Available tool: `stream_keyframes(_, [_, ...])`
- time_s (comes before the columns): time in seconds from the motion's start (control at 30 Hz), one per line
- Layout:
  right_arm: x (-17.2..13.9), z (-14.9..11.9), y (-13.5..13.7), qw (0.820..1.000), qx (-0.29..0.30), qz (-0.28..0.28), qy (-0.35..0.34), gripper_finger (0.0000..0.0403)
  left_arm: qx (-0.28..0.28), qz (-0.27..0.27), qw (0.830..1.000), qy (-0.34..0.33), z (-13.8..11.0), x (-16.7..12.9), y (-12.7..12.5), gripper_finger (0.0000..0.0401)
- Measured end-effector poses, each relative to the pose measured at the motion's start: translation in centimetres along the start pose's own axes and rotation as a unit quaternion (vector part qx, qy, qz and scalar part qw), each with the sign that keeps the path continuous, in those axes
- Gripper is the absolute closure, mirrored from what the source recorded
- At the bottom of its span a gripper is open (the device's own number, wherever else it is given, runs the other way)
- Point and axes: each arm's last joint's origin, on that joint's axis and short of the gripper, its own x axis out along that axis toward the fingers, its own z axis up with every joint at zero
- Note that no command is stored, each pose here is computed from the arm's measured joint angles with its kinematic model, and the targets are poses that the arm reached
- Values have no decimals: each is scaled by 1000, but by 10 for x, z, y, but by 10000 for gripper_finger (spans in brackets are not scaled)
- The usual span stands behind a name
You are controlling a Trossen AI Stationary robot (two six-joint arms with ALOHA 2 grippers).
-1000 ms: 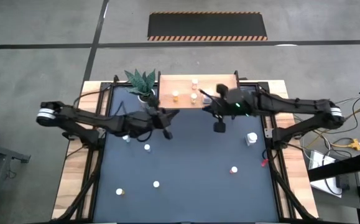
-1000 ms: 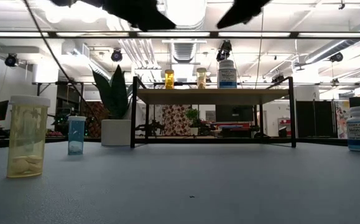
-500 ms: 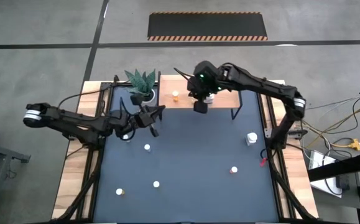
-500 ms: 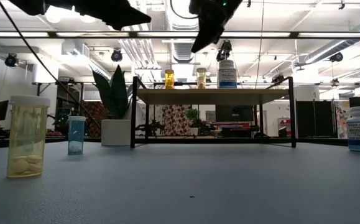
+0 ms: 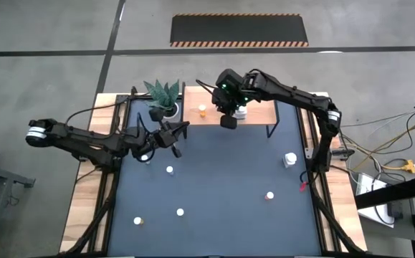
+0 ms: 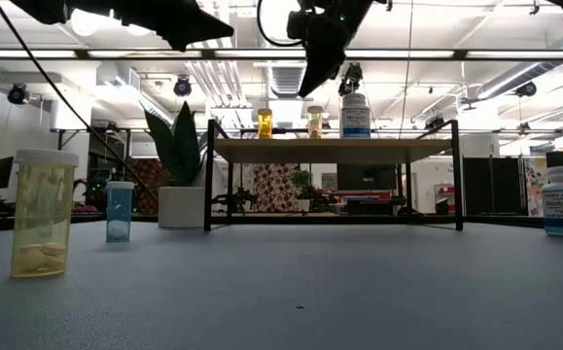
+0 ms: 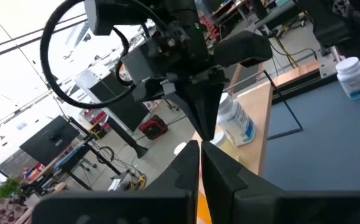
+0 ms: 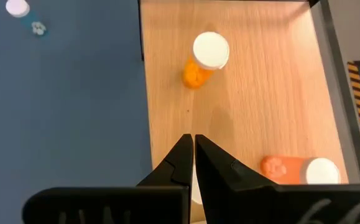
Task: Pick and place medicine bottles onto shelf by color
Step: Adjust the yellow medicine bottle on the shelf
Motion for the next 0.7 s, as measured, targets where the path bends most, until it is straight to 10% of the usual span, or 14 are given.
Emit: stream_keyframes(0.7, [5,-7,-1,1000,-1,-6,27,394,2,-1,1000,2,0,0,0,401])
